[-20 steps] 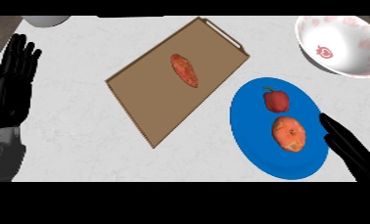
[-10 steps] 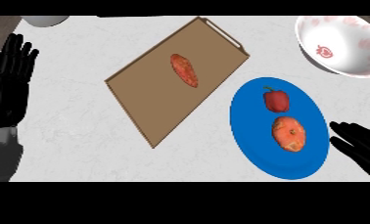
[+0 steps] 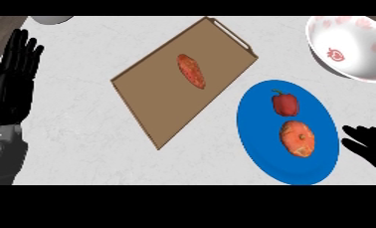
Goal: Pick the squash from the plate and place it in the bowl
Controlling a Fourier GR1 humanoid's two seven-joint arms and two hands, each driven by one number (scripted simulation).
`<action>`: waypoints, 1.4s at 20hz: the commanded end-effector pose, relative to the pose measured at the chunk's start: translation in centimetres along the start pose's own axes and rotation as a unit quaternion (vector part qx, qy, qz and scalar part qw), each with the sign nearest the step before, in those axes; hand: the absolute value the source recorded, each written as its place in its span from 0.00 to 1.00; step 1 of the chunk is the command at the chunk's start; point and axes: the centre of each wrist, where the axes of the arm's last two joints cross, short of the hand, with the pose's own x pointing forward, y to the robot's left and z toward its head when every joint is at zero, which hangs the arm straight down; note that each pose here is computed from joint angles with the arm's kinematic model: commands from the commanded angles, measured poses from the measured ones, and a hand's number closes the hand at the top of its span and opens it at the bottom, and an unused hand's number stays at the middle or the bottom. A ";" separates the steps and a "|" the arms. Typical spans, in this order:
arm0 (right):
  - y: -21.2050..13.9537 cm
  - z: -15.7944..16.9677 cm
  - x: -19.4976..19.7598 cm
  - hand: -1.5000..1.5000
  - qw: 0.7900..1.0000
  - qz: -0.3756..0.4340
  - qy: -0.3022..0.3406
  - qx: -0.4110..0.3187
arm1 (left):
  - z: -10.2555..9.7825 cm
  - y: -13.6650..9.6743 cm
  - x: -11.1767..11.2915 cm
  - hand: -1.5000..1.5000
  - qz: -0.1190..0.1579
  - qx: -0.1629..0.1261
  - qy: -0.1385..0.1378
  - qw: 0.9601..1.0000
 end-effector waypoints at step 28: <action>10.1 -8.3 -7.6 0.00 0.999 -0.012 0.001 0.031 | 0.1 0.3 -0.5 0.50 0.004 -0.008 0.008 1.000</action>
